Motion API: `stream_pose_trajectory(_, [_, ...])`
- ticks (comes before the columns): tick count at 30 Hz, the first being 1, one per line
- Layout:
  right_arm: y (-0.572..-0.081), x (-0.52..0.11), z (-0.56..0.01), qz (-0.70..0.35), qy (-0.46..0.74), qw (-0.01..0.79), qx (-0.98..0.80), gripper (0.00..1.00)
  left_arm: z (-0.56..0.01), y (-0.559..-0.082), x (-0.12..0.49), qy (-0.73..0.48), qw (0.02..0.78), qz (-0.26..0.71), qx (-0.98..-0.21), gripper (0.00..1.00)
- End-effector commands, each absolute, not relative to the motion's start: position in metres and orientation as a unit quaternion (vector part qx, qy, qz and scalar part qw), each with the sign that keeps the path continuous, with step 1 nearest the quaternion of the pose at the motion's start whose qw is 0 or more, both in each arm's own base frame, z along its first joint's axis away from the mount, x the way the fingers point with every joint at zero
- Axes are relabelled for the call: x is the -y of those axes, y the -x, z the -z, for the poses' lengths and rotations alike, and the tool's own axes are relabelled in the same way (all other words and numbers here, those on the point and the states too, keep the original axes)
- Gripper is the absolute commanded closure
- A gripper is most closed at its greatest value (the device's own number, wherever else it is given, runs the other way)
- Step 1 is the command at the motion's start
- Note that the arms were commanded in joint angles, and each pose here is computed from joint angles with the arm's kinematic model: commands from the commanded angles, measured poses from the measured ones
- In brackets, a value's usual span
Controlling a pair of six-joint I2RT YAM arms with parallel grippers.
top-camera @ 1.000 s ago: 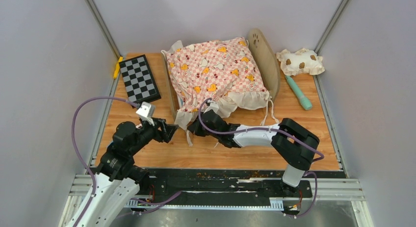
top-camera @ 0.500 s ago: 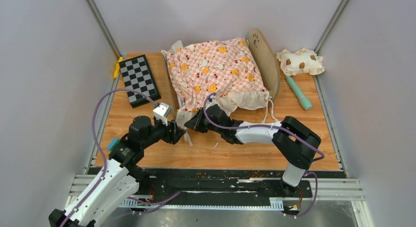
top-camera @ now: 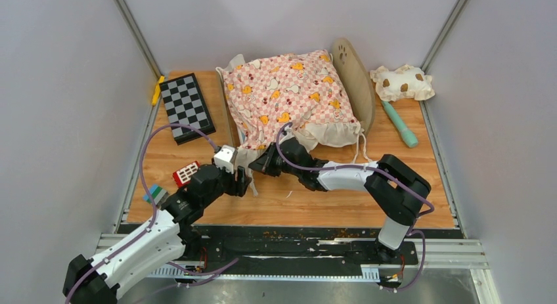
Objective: Set up the pet bed
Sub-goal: Adjust the ropes on the bed frame.
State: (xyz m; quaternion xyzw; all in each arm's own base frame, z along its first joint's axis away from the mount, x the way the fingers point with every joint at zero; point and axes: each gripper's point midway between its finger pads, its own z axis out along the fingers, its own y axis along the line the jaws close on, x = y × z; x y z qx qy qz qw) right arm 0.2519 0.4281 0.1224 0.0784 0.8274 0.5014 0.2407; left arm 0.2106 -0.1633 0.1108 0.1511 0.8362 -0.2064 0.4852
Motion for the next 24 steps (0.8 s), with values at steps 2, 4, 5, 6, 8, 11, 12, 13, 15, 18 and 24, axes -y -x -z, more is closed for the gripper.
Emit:
stream_pose_trajectory(2, [-0.252,-0.434,-0.147,-0.538,-0.078,0.242,-0.804,1.0,-0.136,-0.232,0.171,-0.112,0.54,0.222,-0.804,0.29])
stream_pose_trajectory(4, [-0.252,-0.434,-0.147,-0.54,-0.079,0.24,-0.803,1.0,-0.139,-0.231,0.182,-0.118,0.542,0.253,-0.793,0.29])
stream_pose_trajectory(5, [-0.252,-0.434,-0.148,-0.541,-0.078,0.239,-0.802,1.0,-0.139,-0.229,0.186,-0.122,0.54,0.265,-0.79,0.29])
stream_pose_trajectory(6, [-0.252,-0.433,-0.148,-0.541,-0.079,0.239,-0.802,1.0,-0.137,-0.228,0.189,-0.125,0.536,0.271,-0.79,0.3])
stream_pose_trajectory(8, [-0.253,-0.432,-0.149,-0.542,-0.08,0.239,-0.802,1.0,-0.132,-0.227,0.191,-0.128,0.53,0.273,-0.793,0.3])
stream_pose_trajectory(11, [-0.252,-0.433,-0.149,-0.544,-0.078,0.236,-0.801,1.0,-0.126,-0.228,0.189,-0.13,0.528,0.264,-0.796,0.31])
stream_pose_trajectory(12, [-0.251,-0.433,-0.15,-0.545,-0.078,0.236,-0.801,1.0,-0.125,-0.229,0.19,-0.131,0.528,0.265,-0.796,0.32])
stream_pose_trajectory(13, [-0.251,-0.433,-0.15,-0.546,-0.078,0.235,-0.801,1.0,-0.122,-0.229,0.191,-0.133,0.527,0.265,-0.797,0.33])
stream_pose_trajectory(15, [-0.251,-0.433,-0.149,-0.546,-0.08,0.233,-0.801,1.0,-0.119,-0.23,0.192,-0.136,0.524,0.263,-0.799,0.34])
stream_pose_trajectory(18, [-0.249,-0.434,-0.148,-0.547,-0.079,0.23,-0.801,1.0,-0.113,-0.232,0.193,-0.138,0.518,0.258,-0.803,0.37])
stream_pose_trajectory(24, [-0.249,-0.432,-0.145,-0.546,-0.082,0.227,-0.803,1.0,-0.102,-0.23,0.196,-0.147,0.503,0.258,-0.811,0.53])
